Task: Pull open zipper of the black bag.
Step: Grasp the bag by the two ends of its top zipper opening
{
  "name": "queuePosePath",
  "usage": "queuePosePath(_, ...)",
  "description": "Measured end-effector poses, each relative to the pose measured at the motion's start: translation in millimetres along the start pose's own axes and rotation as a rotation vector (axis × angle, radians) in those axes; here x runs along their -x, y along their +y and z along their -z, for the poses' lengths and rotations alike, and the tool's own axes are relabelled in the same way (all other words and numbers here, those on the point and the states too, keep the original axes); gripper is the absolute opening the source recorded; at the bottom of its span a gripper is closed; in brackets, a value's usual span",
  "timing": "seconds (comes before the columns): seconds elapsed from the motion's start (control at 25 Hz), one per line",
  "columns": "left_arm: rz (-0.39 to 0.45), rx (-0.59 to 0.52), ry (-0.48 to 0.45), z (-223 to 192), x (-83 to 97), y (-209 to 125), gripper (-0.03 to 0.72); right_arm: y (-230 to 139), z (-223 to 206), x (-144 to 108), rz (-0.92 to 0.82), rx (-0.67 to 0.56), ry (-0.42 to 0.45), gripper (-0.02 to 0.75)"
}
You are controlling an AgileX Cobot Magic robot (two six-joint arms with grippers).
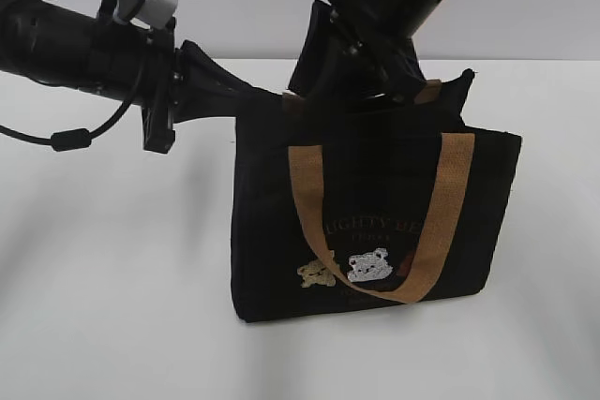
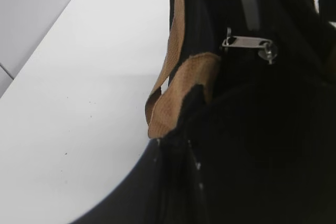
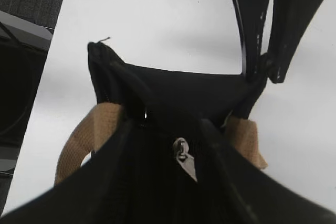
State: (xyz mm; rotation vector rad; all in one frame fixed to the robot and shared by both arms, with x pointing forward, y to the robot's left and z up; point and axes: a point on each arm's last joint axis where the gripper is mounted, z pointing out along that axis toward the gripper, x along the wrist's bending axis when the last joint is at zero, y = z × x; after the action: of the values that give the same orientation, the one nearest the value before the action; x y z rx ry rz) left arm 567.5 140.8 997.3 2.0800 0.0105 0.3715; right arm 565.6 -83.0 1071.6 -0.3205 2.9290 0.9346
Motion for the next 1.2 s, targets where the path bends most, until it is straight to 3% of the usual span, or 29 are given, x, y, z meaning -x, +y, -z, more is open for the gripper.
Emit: queuePosePath(1.2,0.007,0.017,-0.008,0,0.8,2,0.059,-5,-14,6,-0.012,0.018,0.011,0.288)
